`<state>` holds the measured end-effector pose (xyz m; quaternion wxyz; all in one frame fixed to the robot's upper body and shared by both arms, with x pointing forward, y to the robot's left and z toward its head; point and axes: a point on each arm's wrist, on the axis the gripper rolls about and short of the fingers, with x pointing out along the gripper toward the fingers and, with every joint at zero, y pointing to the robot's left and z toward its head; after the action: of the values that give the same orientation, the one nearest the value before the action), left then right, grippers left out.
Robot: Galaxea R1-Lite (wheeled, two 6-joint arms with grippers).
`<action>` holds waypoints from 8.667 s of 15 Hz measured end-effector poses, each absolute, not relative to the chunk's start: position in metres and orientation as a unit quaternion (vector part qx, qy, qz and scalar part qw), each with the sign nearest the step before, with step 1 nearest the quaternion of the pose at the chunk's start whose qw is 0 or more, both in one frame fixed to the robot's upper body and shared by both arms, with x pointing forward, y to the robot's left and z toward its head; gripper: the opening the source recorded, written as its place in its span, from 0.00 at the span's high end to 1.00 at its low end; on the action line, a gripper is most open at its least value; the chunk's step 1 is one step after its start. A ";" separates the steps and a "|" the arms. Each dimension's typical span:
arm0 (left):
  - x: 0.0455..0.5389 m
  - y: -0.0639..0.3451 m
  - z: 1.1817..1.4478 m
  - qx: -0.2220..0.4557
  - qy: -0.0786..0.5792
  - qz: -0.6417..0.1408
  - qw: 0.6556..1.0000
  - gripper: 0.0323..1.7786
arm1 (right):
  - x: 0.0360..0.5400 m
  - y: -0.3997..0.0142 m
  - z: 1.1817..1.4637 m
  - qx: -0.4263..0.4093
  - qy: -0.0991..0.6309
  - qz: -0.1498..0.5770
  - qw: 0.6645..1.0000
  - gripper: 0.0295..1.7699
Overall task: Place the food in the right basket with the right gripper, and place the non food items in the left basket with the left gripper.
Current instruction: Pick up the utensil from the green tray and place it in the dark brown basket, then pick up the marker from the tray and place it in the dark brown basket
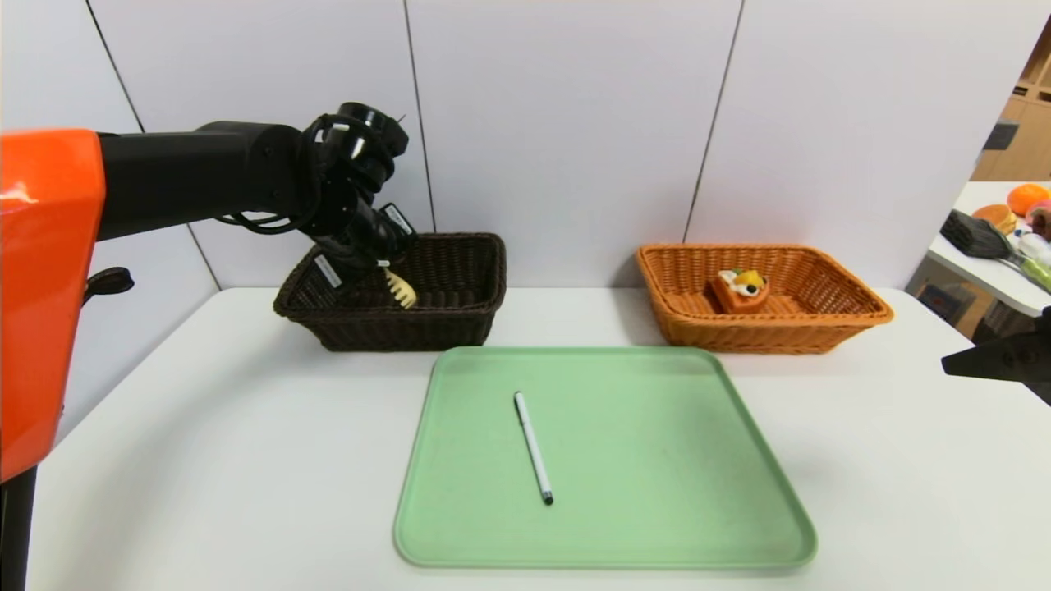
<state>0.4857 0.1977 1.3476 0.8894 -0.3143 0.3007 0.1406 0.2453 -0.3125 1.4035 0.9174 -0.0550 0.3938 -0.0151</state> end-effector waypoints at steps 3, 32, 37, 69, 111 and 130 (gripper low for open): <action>0.486 0.198 1.347 -0.314 0.303 0.142 0.889 0.98 | 0.243 -0.313 1.404 -0.055 0.392 -0.015 0.918 0.04; 0.470 0.199 1.362 -0.295 0.307 0.134 0.895 0.14 | 0.226 -0.316 1.403 -0.053 0.383 -0.013 0.922 0.04; 0.424 0.171 1.391 -0.166 0.318 0.071 0.931 0.09 | 0.226 -0.316 1.402 -0.053 0.385 -0.010 0.921 0.04; 0.361 0.046 1.297 -0.063 0.529 0.014 0.846 0.05 | 0.227 -0.315 1.389 -0.054 0.409 -0.008 0.911 0.04; 0.376 0.030 1.260 -0.058 0.535 0.034 0.842 0.05 | 0.224 -0.316 1.391 -0.053 0.394 -0.011 0.917 0.04; 0.376 0.030 1.258 -0.061 0.537 0.036 0.841 0.47 | 0.222 -0.317 1.394 -0.053 0.383 -0.010 0.922 0.04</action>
<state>0.3764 0.0296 1.2581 0.8407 -0.0609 0.5368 0.0364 0.2220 -0.3166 1.3944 0.9222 -0.0531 0.3829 -0.0102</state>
